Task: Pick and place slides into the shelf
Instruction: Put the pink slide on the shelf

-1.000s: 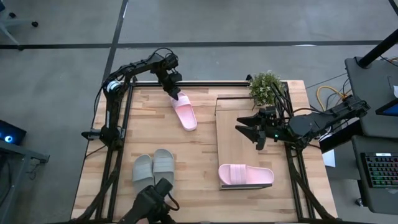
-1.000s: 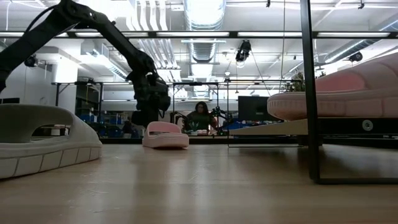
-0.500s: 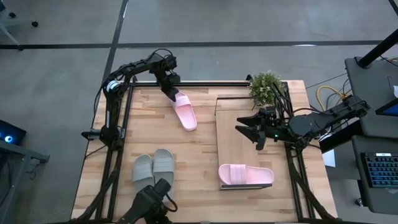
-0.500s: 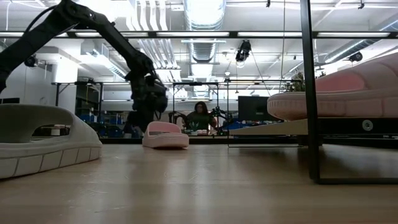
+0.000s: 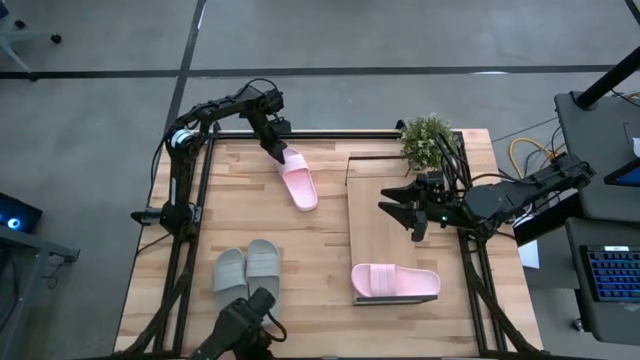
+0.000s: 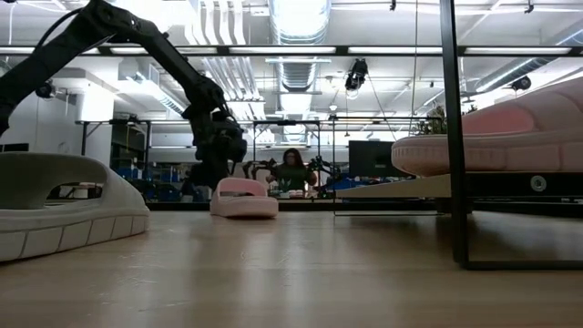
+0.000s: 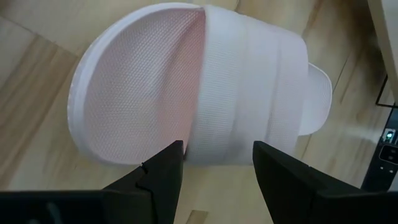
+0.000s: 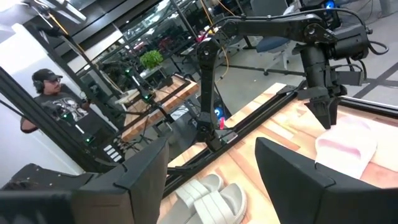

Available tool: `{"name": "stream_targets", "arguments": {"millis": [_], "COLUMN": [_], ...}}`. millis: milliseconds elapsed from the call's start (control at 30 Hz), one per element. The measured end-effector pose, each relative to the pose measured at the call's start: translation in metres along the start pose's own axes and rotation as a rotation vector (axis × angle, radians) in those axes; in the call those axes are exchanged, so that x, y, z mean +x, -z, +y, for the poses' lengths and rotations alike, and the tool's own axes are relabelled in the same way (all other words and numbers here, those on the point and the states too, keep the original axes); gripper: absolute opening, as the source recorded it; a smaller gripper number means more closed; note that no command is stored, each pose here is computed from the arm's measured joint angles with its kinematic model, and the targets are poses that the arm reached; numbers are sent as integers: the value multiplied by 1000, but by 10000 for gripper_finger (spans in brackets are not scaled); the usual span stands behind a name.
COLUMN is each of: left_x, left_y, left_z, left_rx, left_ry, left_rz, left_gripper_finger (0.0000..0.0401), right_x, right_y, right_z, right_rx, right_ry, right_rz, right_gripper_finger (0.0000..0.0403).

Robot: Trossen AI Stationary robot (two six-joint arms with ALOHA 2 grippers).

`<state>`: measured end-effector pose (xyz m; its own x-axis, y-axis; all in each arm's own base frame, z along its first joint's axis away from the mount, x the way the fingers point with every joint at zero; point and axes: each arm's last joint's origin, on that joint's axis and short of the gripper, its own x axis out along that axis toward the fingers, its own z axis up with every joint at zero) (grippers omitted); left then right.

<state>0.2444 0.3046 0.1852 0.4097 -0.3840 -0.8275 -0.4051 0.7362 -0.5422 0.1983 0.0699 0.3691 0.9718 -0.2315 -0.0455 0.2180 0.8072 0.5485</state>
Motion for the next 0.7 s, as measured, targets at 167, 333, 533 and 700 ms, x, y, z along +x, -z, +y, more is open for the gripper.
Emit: {"name": "stream_targets", "arguments": {"millis": [167, 333, 533, 700], "left_x": [1, 2, 7, 8], "left_y": [-1, -1, -1, -2], "left_z": [1, 0, 4, 4], "left_rx": [11, 35, 48, 58], "left_ry": [-1, 48, 44, 53], "left_rz": [-11, -37, -54, -77], "left_gripper_finger": [178, 178, 178, 178], "right_x": [0, 0, 0, 0], "right_y": [0, 0, 0, 0], "right_z": [0, 0, 0, 0], "right_rx": [1, 0, -13, -18], "right_ry": [0, 0, 0, 0], "right_rz": [0, 0, 1, 1], "right_gripper_finger": [233, 233, 233, 233]}}
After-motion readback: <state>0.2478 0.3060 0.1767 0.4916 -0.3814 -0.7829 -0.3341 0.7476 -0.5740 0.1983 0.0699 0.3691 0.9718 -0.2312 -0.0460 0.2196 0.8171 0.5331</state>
